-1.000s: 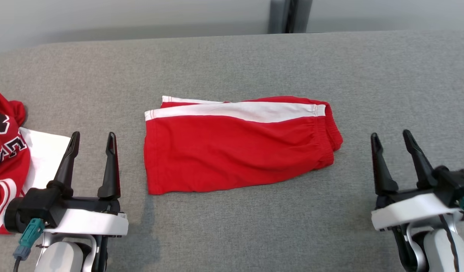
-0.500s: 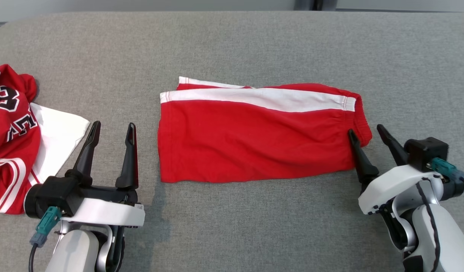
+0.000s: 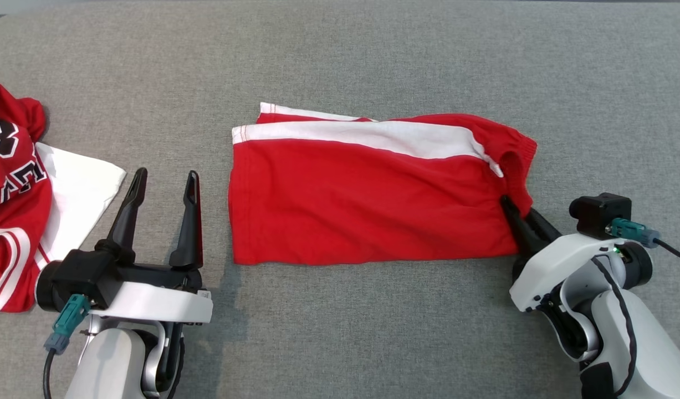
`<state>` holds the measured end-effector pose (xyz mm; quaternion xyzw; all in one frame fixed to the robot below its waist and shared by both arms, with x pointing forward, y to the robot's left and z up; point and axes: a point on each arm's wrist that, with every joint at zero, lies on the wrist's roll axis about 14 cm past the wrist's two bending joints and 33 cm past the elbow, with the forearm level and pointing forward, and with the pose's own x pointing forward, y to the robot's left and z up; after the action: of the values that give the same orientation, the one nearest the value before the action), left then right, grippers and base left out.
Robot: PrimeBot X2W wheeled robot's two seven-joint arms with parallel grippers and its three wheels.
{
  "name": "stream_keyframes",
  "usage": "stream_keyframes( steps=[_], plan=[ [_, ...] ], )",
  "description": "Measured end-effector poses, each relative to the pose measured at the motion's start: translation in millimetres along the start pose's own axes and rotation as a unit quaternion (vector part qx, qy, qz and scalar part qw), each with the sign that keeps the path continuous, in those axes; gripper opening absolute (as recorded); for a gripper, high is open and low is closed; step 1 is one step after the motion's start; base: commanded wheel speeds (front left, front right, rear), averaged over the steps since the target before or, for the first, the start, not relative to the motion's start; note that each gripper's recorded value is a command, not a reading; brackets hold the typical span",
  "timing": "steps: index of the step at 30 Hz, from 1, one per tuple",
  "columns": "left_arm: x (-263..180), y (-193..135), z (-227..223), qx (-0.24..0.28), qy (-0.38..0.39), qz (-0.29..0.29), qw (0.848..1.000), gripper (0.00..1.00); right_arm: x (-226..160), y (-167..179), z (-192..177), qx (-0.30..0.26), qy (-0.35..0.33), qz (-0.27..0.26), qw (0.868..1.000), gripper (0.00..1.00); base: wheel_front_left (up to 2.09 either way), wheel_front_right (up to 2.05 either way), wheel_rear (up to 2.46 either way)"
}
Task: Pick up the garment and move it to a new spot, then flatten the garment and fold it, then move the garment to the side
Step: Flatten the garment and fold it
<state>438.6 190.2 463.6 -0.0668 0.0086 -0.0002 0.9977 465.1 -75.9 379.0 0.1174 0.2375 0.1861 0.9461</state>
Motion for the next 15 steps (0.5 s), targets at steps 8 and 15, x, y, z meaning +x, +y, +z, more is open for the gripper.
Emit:
stream_keyframes(
  steps=[8,15],
  plan=[
    [5,-7,0,0.001,-0.002,-0.011,1.0,1.0,-15,-32,16,0.036,-0.041,-0.039,0.998,0.0,0.0,0.0,0.0],
    [9,-14,0,0.001,-0.005,-0.022,1.0,1.0,-46,-77,15,0.061,-0.057,-0.109,0.991,0.0,0.0,0.0,0.0]
  ],
)
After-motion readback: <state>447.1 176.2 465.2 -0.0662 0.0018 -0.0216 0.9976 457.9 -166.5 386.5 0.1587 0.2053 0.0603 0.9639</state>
